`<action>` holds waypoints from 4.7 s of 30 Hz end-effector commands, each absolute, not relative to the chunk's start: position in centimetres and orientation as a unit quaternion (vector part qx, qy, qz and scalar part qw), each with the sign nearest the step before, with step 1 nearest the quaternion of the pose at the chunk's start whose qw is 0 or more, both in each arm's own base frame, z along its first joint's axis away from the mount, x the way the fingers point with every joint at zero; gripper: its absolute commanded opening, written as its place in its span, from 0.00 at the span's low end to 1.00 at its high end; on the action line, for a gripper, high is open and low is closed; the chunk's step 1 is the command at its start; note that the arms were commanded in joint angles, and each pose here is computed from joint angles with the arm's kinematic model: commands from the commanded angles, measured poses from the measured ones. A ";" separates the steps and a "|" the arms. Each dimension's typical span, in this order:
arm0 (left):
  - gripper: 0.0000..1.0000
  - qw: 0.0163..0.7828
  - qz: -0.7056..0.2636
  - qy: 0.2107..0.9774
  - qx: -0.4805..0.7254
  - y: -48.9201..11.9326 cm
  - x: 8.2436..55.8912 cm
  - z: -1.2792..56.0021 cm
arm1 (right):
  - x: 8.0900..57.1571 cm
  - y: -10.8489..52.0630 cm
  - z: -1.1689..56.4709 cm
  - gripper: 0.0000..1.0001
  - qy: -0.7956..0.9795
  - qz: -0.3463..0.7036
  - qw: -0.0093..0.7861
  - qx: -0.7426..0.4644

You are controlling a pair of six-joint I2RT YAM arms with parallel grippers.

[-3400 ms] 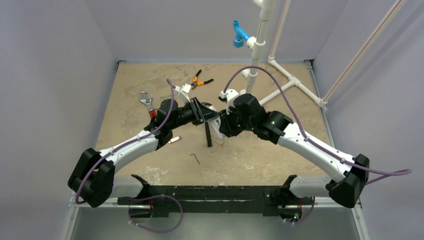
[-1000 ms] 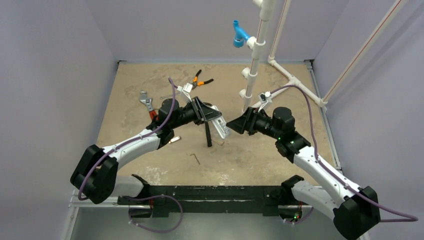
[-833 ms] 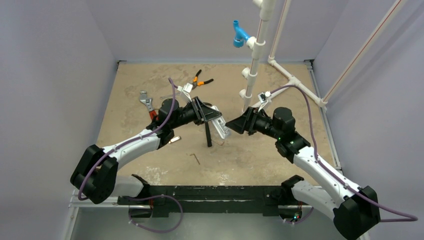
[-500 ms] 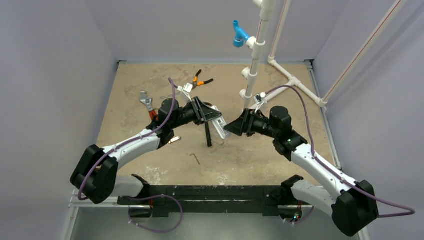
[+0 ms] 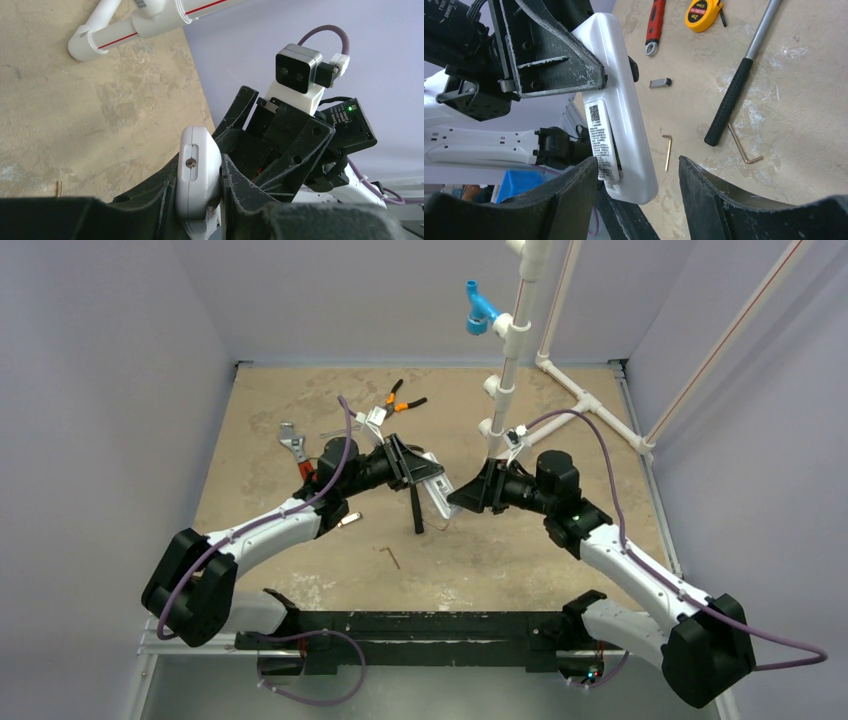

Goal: Load the batteries into the remote control
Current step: Load the battery cover into the remote control, then turn over the remote control at the center of the board.

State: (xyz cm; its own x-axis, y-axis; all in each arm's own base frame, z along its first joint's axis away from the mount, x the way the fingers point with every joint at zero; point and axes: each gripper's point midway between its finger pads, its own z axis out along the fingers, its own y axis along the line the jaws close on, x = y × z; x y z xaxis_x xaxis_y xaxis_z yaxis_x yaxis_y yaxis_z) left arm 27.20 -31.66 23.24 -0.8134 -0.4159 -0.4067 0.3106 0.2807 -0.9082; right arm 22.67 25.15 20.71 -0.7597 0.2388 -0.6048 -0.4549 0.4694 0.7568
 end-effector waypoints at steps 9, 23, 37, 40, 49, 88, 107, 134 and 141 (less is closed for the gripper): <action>0.00 0.323 -0.628 0.708 -0.020 -32.0 27.2 26.2 | 23.5 25.6 22.0 0.55 0.776 0.514 0.355 -0.090; 0.00 0.325 -0.629 0.706 -0.019 -32.0 27.2 26.4 | 23.8 25.4 21.2 0.47 0.786 0.497 0.355 -0.094; 0.00 0.326 -0.630 0.704 -0.016 -32.2 27.3 26.7 | 24.4 22.7 24.6 0.64 0.757 0.458 0.460 -0.073; 0.00 0.333 -0.630 0.702 -0.011 -32.0 27.1 27.1 | 23.9 23.8 25.0 0.65 0.735 0.495 0.454 -0.088; 0.00 0.348 -0.626 0.698 0.014 -31.6 26.4 28.0 | 22.5 25.3 26.2 0.67 0.656 0.583 0.462 -0.125; 0.00 0.362 -0.652 0.662 0.068 -32.5 25.8 30.4 | 21.0 27.8 25.0 0.43 0.614 0.706 0.337 -0.105; 0.19 0.359 -0.637 0.679 0.063 -32.4 26.1 29.8 | 20.6 28.3 25.3 0.00 0.610 0.702 0.341 -0.138; 1.00 0.392 -0.507 0.766 0.041 -29.1 26.9 28.4 | 25.4 23.9 22.2 0.00 0.715 0.493 0.490 -0.078; 1.00 0.392 -0.494 0.775 0.039 -28.6 26.7 27.8 | 27.8 19.1 14.2 0.00 0.837 0.284 0.462 -0.075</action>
